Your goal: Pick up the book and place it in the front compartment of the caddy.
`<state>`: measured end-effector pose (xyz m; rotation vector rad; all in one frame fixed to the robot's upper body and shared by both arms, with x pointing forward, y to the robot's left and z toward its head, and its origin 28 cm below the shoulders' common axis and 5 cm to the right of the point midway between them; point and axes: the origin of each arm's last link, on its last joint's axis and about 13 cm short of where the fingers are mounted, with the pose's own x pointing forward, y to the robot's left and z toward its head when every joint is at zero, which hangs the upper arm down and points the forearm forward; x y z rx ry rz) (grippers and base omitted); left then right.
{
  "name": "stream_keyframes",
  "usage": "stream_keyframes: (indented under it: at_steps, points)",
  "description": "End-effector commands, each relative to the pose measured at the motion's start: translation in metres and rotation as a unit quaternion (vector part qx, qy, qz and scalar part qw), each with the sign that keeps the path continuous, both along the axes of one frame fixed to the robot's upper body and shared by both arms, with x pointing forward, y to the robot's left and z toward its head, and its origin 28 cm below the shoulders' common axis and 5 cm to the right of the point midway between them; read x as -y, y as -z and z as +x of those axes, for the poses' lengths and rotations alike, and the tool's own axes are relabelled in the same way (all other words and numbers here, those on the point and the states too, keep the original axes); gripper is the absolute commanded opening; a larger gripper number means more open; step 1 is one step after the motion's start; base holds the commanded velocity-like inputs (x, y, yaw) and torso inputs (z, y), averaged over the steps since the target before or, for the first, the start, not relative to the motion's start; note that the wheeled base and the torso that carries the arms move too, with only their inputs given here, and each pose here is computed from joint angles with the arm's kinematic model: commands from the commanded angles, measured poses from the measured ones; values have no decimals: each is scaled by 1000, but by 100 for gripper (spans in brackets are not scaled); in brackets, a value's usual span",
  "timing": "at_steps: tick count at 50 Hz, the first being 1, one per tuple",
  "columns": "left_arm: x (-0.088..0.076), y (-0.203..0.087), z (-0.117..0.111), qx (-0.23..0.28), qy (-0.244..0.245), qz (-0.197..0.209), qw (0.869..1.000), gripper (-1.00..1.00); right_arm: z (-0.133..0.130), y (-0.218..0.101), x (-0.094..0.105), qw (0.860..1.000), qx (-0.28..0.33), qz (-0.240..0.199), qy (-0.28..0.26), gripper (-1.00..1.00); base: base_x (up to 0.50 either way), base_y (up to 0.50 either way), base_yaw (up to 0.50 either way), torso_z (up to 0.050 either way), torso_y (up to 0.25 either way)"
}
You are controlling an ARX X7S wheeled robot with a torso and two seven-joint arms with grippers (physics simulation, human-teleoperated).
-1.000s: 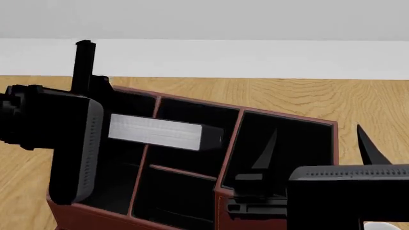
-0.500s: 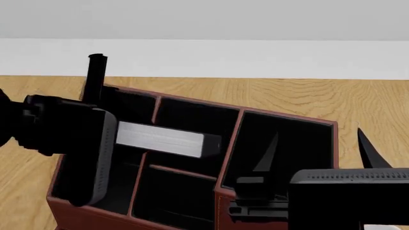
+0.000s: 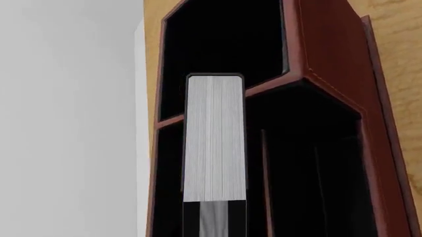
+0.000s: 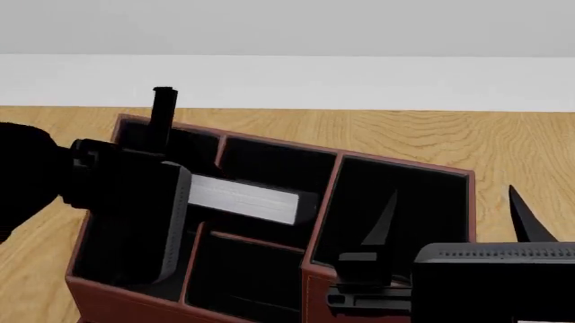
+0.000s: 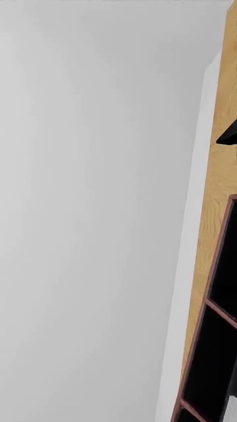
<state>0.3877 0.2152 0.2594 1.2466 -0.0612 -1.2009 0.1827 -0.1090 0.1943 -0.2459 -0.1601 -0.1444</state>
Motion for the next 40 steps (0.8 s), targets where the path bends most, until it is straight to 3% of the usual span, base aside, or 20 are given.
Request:
stream_keyframes:
  at_steps: [1, 40]
  points:
    - [6, 5, 11, 7, -2, -27, 1000, -100, -1, 0, 1, 1000, -2, 0, 3, 100, 0, 0, 0, 0, 10]
    - [17, 33, 47, 27, -26, -13, 999, -100, -6, -1, 5, 1000, -2, -2, 11, 100, 0, 0, 0, 0, 1]
